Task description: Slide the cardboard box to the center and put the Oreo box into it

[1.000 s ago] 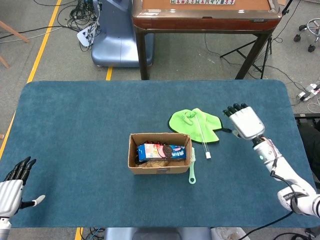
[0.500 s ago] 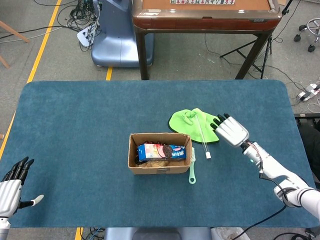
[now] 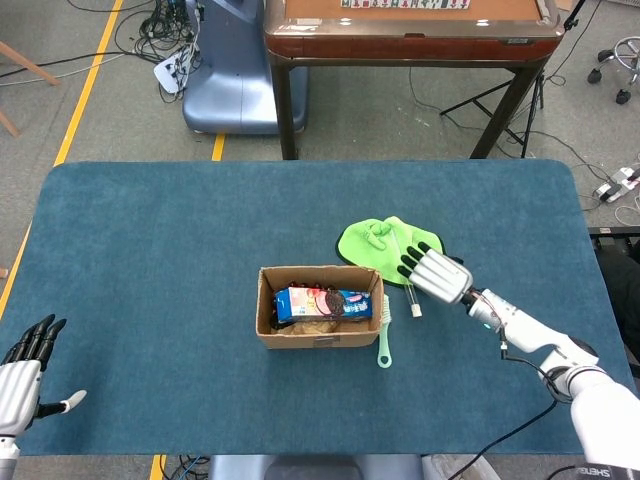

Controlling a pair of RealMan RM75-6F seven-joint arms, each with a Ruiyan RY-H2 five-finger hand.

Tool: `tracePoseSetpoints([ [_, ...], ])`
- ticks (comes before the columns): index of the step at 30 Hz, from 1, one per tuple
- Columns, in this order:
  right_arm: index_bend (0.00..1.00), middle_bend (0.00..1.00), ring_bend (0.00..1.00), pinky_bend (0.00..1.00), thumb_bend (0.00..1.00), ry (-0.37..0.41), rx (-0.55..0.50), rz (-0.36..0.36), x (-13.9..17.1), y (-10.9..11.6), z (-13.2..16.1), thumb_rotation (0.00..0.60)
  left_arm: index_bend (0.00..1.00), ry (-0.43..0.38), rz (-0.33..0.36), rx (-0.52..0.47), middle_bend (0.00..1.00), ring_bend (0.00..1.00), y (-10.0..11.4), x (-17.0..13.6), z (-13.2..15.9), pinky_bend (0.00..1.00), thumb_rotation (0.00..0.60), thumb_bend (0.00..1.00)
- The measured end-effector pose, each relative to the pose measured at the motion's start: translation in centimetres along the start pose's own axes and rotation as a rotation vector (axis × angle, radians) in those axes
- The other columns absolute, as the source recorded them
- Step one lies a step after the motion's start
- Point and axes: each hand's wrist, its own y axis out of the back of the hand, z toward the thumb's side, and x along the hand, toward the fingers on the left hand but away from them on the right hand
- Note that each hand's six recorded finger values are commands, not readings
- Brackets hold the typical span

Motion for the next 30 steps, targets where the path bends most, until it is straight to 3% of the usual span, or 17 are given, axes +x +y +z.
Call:
tracePoseSetpoints([
  [9, 0.35, 0.36, 0.25, 0.38, 0.00, 0.075, -0.014, -0.022, -0.4, -0.4, 1.5, 0.600, 0.01, 0.004, -0.001, 0.000, 0.02, 0.02, 0.0, -0.1, -0.1, 0.14, 0.600, 0.02],
  [30, 0.43, 0.40, 0.26, 0.38, 0.01, 0.105, 0.051, 0.009, -1.4, -1.4, 2.8, 0.600, 0.01, 0.004, -0.002, -0.004, 0.02, 0.02, 0.0, -0.1, -0.1, 0.14, 0.600, 0.02],
])
